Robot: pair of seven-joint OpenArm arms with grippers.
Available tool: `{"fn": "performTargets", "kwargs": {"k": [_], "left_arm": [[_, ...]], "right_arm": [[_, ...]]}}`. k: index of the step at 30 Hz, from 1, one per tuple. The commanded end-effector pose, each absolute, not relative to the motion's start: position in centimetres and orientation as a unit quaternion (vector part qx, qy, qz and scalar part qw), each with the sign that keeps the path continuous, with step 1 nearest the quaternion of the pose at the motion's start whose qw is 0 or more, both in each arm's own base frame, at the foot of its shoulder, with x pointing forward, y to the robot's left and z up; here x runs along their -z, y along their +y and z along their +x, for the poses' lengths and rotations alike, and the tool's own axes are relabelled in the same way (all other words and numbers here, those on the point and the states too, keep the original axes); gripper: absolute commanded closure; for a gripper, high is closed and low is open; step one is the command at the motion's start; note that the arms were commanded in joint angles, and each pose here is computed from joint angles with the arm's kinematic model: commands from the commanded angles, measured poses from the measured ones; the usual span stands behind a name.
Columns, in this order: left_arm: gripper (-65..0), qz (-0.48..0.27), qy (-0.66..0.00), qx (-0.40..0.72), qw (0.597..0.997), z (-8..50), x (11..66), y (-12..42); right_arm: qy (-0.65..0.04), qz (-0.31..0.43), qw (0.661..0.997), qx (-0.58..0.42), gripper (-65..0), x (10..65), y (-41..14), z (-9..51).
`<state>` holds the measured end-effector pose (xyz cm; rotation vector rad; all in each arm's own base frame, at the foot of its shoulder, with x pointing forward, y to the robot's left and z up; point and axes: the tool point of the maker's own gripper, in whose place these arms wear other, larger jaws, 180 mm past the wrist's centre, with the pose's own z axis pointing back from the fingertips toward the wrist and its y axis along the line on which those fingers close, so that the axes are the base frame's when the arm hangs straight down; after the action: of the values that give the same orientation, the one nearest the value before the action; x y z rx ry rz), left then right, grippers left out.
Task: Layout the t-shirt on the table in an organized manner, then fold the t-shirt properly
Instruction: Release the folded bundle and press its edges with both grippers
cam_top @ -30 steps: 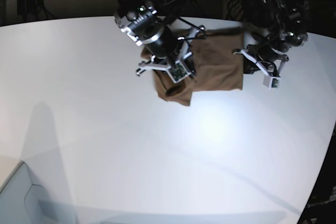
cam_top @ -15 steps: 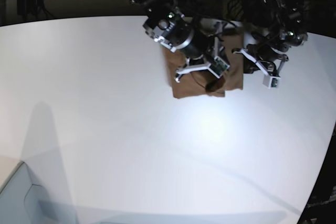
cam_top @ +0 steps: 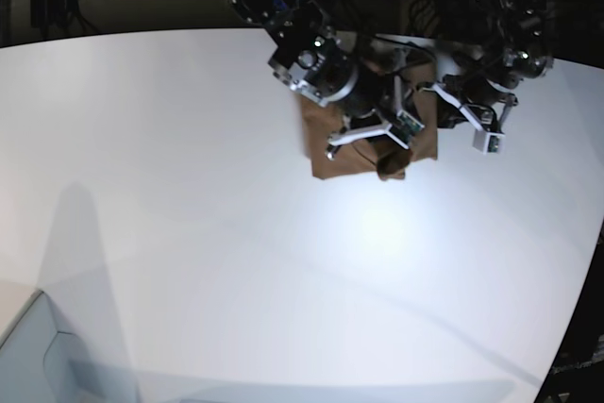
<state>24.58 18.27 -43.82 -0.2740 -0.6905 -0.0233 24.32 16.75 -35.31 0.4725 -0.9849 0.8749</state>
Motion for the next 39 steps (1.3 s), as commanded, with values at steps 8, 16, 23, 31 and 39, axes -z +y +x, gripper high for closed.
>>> {"fn": "performTargets", "kwargs": {"k": [8, 16, 23, 31, 39], "left_arm": [[-0.1, -0.109, -0.278, 0.026, 0.954, 22.3, 45.6, 19.0], [-0.1, -0.099, -0.276, 0.032, 0.956, 22.0, 45.5, 19.9], [-0.4, -0.042, -0.299, 0.036, 0.953, 21.4, 42.8, 24.3], [-0.6, -0.007, -0.314, 0.086, 0.945, 20.1, 39.5, 26.8], [-23.7, 0.003, -0.301, 0.079, 0.950, 21.0, 37.4, 24.9]], "right_arm": [[-0.505, 0.236, 0.732, -0.391, -31.8, 31.2, 17.9, 25.4], [-0.551, 0.228, 0.723, -0.349, -39.1, 27.5, 15.6, 26.6], [-0.557, 0.190, 0.758, -0.280, -39.2, 28.1, 10.3, 28.0], [-0.542, 0.149, 0.798, -0.219, -39.3, 30.0, 4.9, 27.6], [-0.524, 0.131, 0.818, -0.197, -39.3, 31.5, 2.6, 26.6]]}}
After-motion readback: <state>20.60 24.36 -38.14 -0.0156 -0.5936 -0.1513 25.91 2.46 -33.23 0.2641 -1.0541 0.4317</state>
